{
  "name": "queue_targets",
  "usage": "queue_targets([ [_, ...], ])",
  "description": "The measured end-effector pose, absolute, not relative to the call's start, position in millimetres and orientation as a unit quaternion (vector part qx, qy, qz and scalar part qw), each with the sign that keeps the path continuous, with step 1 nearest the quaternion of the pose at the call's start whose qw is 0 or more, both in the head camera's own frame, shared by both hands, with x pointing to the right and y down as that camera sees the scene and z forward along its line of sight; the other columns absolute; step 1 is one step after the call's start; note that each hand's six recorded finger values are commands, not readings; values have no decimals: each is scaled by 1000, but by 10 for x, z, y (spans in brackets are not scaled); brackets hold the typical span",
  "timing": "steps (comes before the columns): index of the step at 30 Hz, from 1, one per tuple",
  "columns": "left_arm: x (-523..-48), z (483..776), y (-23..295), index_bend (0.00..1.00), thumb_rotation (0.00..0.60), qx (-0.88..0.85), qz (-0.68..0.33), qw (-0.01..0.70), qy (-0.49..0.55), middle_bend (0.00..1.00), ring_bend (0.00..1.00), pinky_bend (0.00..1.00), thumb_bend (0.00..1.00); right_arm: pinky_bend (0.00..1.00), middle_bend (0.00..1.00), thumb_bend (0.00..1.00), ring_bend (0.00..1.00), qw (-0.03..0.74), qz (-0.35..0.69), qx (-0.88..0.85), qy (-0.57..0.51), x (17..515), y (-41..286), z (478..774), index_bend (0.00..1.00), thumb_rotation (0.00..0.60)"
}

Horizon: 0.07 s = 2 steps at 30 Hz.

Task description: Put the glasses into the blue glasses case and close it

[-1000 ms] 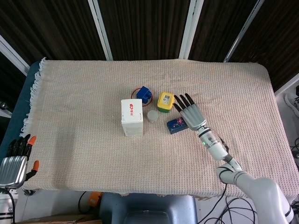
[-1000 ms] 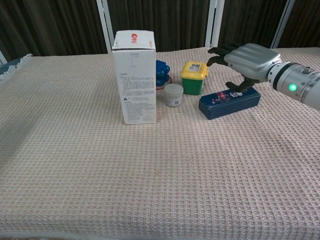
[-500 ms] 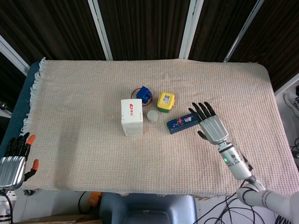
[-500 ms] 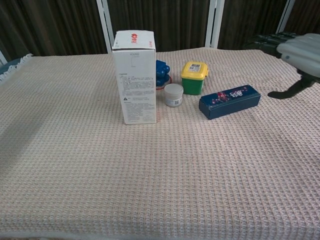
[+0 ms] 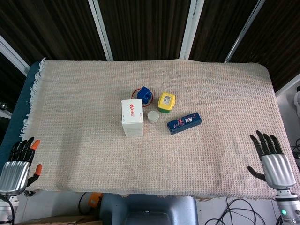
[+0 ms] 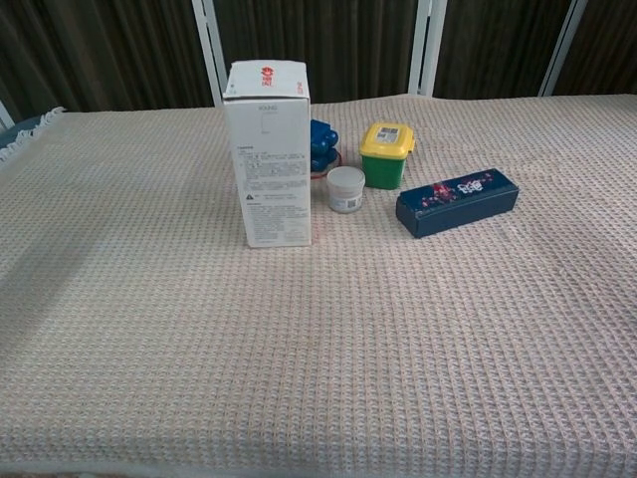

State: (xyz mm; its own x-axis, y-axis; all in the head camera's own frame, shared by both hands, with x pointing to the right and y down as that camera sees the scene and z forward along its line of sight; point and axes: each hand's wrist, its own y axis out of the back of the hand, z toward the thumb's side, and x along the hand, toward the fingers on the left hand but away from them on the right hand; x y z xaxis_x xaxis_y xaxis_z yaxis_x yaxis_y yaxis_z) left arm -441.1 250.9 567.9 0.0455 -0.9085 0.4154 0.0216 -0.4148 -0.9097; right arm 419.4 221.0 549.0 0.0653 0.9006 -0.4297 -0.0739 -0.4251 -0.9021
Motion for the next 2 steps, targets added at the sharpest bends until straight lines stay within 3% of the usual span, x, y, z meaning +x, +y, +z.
queue_targets([
  [2, -4407, 5680, 2513, 0, 600, -603, -585, 399, 367, 0, 0, 15, 409, 0, 0, 290, 0, 408, 598, -601, -339, 4229, 2213, 5499, 27, 600],
])
